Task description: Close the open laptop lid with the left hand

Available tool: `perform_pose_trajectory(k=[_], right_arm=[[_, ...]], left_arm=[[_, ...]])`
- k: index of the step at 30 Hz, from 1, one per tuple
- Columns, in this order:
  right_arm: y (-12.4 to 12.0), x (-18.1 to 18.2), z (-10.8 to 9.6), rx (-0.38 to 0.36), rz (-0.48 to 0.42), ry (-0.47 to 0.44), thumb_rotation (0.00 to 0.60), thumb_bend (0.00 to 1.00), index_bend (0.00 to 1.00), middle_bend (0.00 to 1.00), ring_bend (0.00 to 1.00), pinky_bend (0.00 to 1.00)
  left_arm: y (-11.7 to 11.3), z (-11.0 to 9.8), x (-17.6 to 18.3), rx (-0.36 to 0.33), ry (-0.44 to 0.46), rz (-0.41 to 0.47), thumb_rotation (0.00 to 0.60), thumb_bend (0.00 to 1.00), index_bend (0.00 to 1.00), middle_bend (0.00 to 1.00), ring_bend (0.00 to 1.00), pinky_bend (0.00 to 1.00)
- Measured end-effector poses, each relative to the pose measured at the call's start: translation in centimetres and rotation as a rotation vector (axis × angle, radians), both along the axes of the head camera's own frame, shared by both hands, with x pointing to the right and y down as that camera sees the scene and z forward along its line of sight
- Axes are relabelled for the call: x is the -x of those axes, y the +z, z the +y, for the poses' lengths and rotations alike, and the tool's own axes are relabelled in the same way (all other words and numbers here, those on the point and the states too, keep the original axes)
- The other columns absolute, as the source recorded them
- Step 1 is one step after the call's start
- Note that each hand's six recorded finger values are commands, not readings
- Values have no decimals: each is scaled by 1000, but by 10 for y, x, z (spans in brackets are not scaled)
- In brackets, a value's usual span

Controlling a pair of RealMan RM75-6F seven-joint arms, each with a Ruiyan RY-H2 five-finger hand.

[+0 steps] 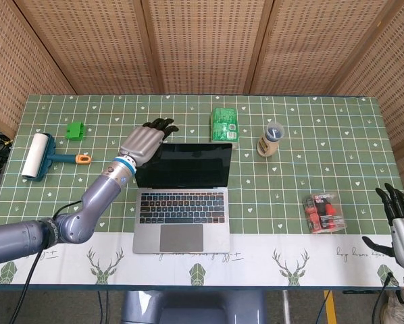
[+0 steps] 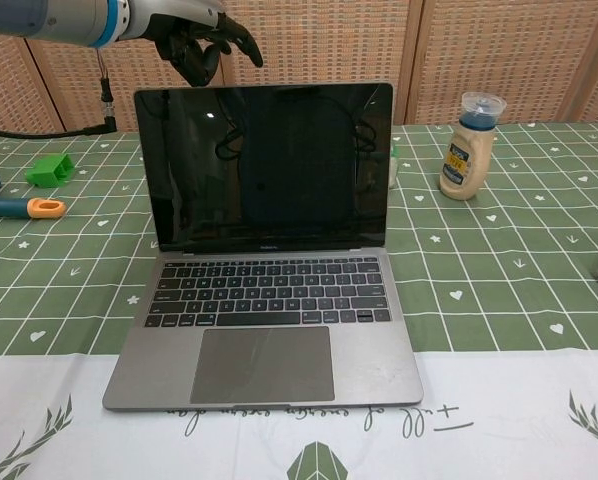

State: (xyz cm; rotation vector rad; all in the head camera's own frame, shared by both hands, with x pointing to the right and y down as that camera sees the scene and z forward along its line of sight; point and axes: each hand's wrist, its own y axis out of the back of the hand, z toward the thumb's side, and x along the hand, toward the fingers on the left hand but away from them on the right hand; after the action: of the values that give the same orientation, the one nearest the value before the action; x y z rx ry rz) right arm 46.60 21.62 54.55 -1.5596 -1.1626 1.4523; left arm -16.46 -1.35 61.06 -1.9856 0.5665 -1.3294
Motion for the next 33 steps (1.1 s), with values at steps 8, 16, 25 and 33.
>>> perform_pose_trajectory(k=[8,16,25,33], right_arm=[[0,-1,0,-1,-3,2,600,16,0,0,0,0],[-2,-1,0,-4,-7,1,600,16,0,0,0,0],[-2,-1,0,-5,-11,3,600,16,0,0,0,0],[-2,1,0,-4,-12,-3,600,16,0,0,0,0]], left_arm=[[4,1,-8,15,-1,-7,600,1000,323,178,193,291],[1,5,-15,17,8,21,600,1000,436,317,302,353],[-6,11,-19,17,28,48,600,1000,496,386,357,377],[-18,26,-30,16,87,84,600,1000,509,399,366,380]])
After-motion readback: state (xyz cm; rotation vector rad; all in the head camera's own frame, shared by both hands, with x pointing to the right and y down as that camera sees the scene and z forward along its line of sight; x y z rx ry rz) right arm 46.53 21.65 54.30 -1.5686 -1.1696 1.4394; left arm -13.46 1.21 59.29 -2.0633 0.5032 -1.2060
